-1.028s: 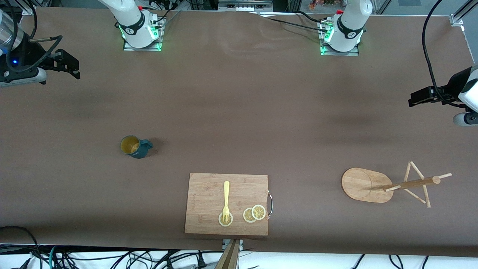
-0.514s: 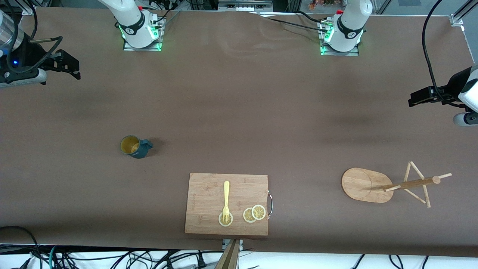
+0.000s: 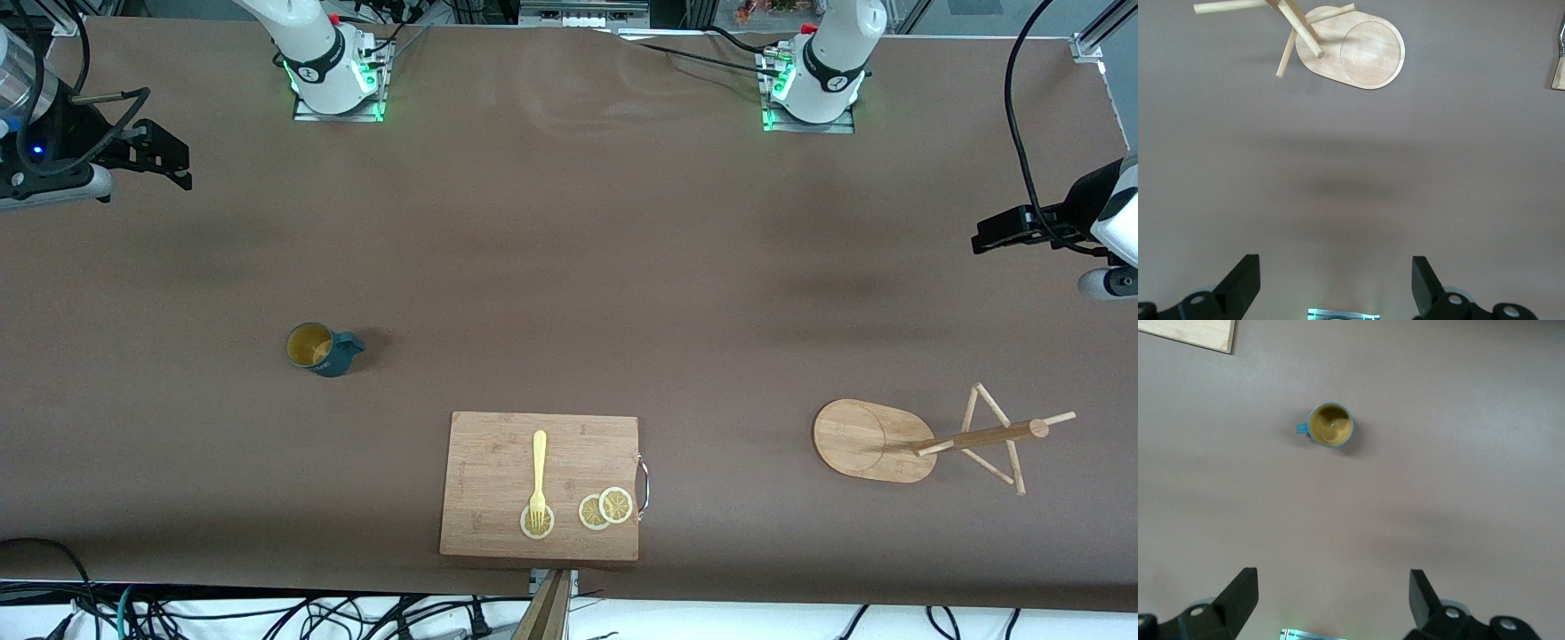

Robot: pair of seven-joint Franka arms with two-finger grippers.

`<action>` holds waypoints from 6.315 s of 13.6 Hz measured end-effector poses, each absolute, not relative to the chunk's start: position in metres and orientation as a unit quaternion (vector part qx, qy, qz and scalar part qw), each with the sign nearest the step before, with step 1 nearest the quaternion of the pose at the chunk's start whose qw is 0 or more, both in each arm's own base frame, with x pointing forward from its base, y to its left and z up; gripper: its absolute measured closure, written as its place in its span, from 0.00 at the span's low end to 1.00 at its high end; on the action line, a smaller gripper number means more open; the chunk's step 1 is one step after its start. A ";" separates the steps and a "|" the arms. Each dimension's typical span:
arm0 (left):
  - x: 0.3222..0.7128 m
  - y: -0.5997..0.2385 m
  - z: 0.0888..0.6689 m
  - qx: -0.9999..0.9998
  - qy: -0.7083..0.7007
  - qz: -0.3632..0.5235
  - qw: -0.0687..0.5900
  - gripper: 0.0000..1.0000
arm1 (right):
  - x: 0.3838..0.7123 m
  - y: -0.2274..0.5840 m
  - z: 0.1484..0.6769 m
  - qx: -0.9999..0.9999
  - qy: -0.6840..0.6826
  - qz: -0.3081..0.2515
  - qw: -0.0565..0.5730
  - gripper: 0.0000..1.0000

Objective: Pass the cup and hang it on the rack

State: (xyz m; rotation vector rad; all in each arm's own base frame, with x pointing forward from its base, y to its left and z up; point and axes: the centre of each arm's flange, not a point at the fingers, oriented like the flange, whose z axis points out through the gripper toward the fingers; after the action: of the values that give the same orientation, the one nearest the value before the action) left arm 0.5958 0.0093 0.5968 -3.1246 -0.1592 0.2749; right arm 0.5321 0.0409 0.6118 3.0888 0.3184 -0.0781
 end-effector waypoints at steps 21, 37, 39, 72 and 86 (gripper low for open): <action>0.597 0.009 0.596 -0.995 -0.051 0.087 0.000 0.00 | 0.654 0.031 0.280 0.983 0.157 -0.092 0.013 0.01; 0.597 0.009 0.596 -0.995 -0.051 0.087 0.000 0.00 | 0.662 0.044 0.248 0.987 0.148 -0.059 -0.016 0.39; 0.597 0.009 0.596 -0.995 -0.051 0.087 0.000 0.00 | 0.662 0.043 0.252 0.988 0.147 -0.040 -0.015 0.39; 0.597 0.008 0.596 -0.995 -0.049 0.087 0.000 0.00 | 0.561 0.395 0.336 0.988 0.146 0.006 -0.044 0.96; 0.597 0.009 0.596 -0.995 -0.050 0.087 0.000 0.00 | 0.401 0.636 0.263 0.987 0.149 0.047 -0.041 0.96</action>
State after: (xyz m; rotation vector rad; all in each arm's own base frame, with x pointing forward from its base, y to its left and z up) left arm 0.5975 0.0087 0.5962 -3.1260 -0.1575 0.2740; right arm 0.4008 0.6356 0.2627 3.1850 0.4795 0.1510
